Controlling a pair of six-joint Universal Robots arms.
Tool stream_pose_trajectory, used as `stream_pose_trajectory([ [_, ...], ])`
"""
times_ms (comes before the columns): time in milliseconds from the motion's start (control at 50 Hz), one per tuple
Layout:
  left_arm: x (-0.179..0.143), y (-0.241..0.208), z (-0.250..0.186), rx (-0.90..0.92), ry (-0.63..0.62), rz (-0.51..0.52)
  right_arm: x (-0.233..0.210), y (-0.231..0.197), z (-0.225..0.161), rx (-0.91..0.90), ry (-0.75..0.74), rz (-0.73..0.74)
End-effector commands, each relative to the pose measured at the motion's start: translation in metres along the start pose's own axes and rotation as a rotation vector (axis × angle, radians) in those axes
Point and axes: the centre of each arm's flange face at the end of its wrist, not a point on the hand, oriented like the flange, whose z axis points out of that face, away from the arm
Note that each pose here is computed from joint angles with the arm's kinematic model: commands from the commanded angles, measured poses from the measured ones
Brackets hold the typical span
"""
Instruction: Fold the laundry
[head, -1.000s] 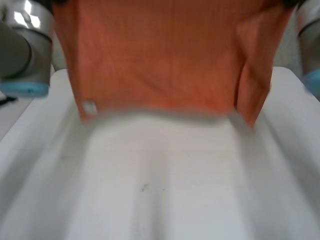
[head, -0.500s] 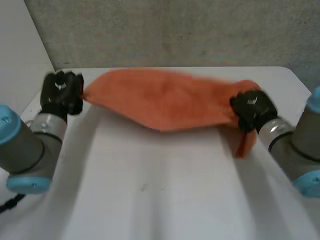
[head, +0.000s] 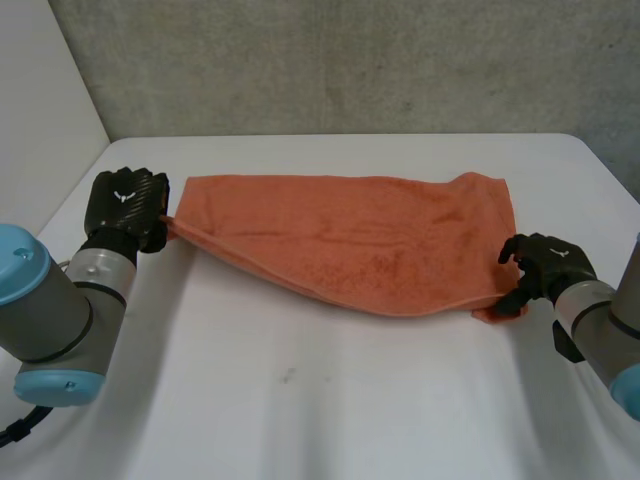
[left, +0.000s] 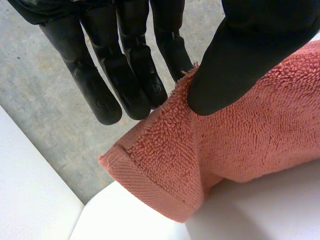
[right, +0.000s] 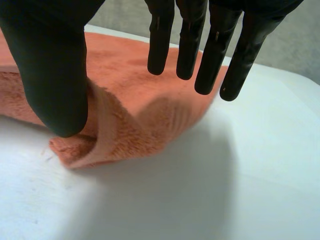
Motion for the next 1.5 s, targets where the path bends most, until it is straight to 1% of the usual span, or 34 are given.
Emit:
stream_pose_trajectory([
  [20, 0.000, 0.001, -0.001, -0.006, 0.000, 0.003, 0.016, 0.003, 0.003, -0.027, 0.035, 0.038],
  [120, 0.000, 0.000, -0.007, -0.048, 0.015, 0.007, 0.023, -0.006, 0.003, -0.009, 0.045, 0.024],
  [160, -0.003, -0.013, -0.015, -0.081, 0.026, 0.005, 0.023, -0.027, -0.003, 0.048, 0.044, -0.019],
  [180, -0.004, -0.016, -0.018, -0.093, 0.030, 0.006, 0.022, -0.049, -0.013, 0.105, 0.042, -0.074],
  [200, -0.005, -0.020, -0.020, -0.100, 0.032, 0.006, 0.022, -0.049, -0.013, 0.106, 0.042, -0.075],
  [220, -0.005, -0.020, -0.020, -0.100, 0.032, 0.006, 0.020, -0.077, -0.030, 0.167, 0.042, -0.181],
  [240, -0.010, -0.034, -0.029, -0.118, 0.038, 0.008, 0.018, -0.085, -0.038, 0.184, 0.039, -0.217],
  [280, -0.014, -0.046, -0.036, -0.122, 0.036, 0.008, 0.016, -0.098, -0.049, 0.206, 0.038, -0.291],
  [300, -0.016, -0.051, -0.039, -0.122, 0.034, 0.008, 0.014, -0.109, -0.059, 0.221, 0.043, -0.361],
  [340, -0.025, -0.064, -0.049, -0.134, 0.022, 0.008, 0.013, -0.116, -0.069, 0.220, 0.049, -0.429],
  [360, -0.028, -0.068, -0.052, -0.138, 0.015, 0.009, 0.013, -0.116, -0.069, 0.220, 0.049, -0.429],
  [380, -0.032, -0.071, -0.055, -0.143, 0.009, 0.009, 0.011, -0.121, -0.081, 0.190, 0.053, -0.529],
  [460, -0.042, -0.080, -0.069, -0.188, -0.004, 0.025, 0.008, -0.119, -0.096, 0.092, 0.036, -0.663],
  [540, -0.042, -0.076, -0.077, -0.241, 0.016, 0.068, 0.007, -0.107, -0.100, -0.008, -0.002, -0.724],
  [580, -0.040, -0.070, -0.078, -0.271, 0.029, 0.116, 0.006, -0.103, -0.100, -0.027, -0.014, -0.728],
  [700, -0.028, -0.023, -0.067, -0.421, 0.093, 0.135, 0.005, -0.047, -0.067, -0.243, -0.120, -0.703],
  [780, -0.023, -0.003, -0.056, -0.474, 0.114, 0.132, 0.008, -0.027, -0.050, -0.313, -0.137, -0.693],
  [840, -0.019, 0.014, -0.036, -0.492, 0.123, 0.133, 0.010, -0.025, -0.034, -0.297, -0.116, -0.704],
  [900, -0.020, 0.017, -0.019, -0.466, 0.112, 0.143, 0.007, -0.033, -0.019, -0.225, -0.083, -0.720],
  [980, -0.025, 0.005, 0.020, -0.346, 0.075, 0.195, 0.003, -0.073, 0.006, -0.020, 0.014, -0.750],
  [1000, -0.028, -0.010, 0.038, -0.264, 0.050, 0.225, 0.001, -0.099, 0.014, 0.086, 0.073, -0.750],
  [1060, -0.039, -0.043, 0.065, -0.114, -0.015, 0.261, -0.002, -0.145, 0.018, 0.264, 0.164, -0.733],
  [1080, -0.046, -0.071, 0.080, 0.007, -0.065, 0.275, -0.005, -0.163, 0.017, 0.333, 0.195, -0.722],
  [1100, -0.050, -0.087, 0.086, 0.074, -0.091, 0.276, -0.007, -0.181, 0.015, 0.405, 0.223, -0.708],
  [1120, -0.053, -0.102, 0.091, 0.145, -0.120, 0.276, -0.011, -0.214, 0.009, 0.544, 0.270, -0.675],
  [1140, -0.058, -0.120, 0.094, 0.223, -0.153, 0.277, -0.013, -0.230, 0.005, 0.616, 0.288, -0.653],
  [1160, -0.066, -0.154, 0.094, 0.367, -0.222, 0.280, -0.015, -0.257, -0.006, 0.742, 0.317, -0.613],
  [1240, -0.081, -0.209, 0.079, 0.608, -0.331, 0.249, -0.016, -0.293, -0.037, 0.909, 0.352, -0.558],
  [1280, -0.081, -0.210, 0.075, 0.609, -0.326, 0.226, -0.015, -0.300, -0.055, 0.926, 0.355, -0.550],
  [1300, -0.081, -0.207, 0.073, 0.598, -0.318, 0.215, -0.015, -0.291, -0.054, 0.886, 0.340, -0.552],
  [1360, -0.077, -0.185, 0.070, 0.525, -0.276, 0.168, -0.015, -0.283, -0.051, 0.854, 0.325, -0.554],
  [1380, -0.076, -0.178, 0.070, 0.503, -0.267, 0.157, -0.018, -0.249, -0.036, 0.742, 0.269, -0.573],
  [1400, -0.072, -0.163, 0.069, 0.457, -0.246, 0.141, -0.018, -0.241, -0.033, 0.717, 0.257, -0.577],
  [1500, -0.058, -0.118, 0.062, 0.334, -0.191, 0.124, -0.022, -0.201, -0.021, 0.606, 0.185, -0.592],
])
